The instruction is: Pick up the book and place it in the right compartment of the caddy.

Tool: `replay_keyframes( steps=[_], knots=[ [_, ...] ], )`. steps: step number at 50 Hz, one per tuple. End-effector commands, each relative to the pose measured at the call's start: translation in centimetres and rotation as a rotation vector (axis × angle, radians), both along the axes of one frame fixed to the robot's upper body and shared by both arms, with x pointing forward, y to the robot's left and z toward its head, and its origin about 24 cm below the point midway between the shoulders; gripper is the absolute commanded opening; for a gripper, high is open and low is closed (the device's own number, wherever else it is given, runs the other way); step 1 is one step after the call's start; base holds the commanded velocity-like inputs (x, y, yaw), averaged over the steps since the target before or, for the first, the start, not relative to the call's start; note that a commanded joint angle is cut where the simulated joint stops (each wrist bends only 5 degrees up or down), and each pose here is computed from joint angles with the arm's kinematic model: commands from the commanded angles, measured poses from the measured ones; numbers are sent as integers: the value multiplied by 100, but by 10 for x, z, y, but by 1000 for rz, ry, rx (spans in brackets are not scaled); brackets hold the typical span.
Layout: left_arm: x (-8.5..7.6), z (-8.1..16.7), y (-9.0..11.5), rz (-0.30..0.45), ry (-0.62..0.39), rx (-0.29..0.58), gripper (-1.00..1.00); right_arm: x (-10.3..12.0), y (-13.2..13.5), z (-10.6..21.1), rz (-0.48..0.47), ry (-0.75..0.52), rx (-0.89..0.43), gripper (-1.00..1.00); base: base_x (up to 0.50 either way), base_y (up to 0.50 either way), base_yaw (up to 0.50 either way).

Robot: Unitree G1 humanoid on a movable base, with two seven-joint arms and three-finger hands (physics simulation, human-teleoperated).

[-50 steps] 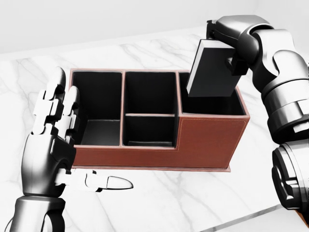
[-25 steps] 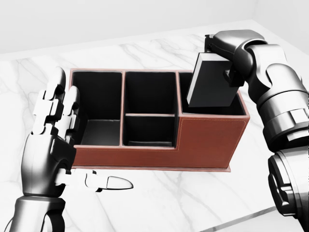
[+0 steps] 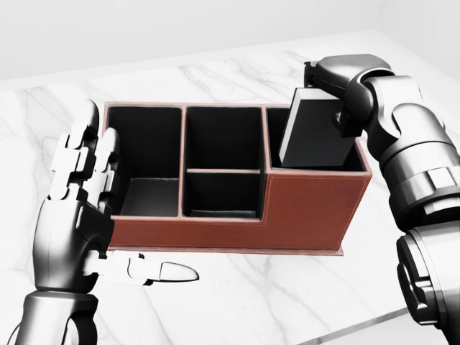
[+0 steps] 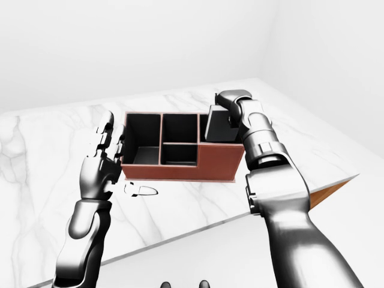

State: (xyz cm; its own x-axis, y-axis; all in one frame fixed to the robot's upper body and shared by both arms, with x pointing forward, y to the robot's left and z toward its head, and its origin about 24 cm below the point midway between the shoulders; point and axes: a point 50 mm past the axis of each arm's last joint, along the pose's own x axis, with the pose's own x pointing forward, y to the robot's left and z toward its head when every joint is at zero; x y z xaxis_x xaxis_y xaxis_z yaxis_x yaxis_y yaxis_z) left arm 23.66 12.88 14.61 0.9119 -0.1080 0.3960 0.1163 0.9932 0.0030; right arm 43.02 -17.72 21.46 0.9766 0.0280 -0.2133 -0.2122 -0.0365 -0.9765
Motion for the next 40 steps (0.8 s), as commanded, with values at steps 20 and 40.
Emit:
replay_keyframes(
  steps=[20,40],
  knots=[
    [1,-1,0,-2,7,-1,100,1,3,10,5,-49,31,-100,0,0,0],
    [0,-1,-1,-3,3,-1,100,2,7,0,8,-36,44,-100,0,0,0]
  ],
)
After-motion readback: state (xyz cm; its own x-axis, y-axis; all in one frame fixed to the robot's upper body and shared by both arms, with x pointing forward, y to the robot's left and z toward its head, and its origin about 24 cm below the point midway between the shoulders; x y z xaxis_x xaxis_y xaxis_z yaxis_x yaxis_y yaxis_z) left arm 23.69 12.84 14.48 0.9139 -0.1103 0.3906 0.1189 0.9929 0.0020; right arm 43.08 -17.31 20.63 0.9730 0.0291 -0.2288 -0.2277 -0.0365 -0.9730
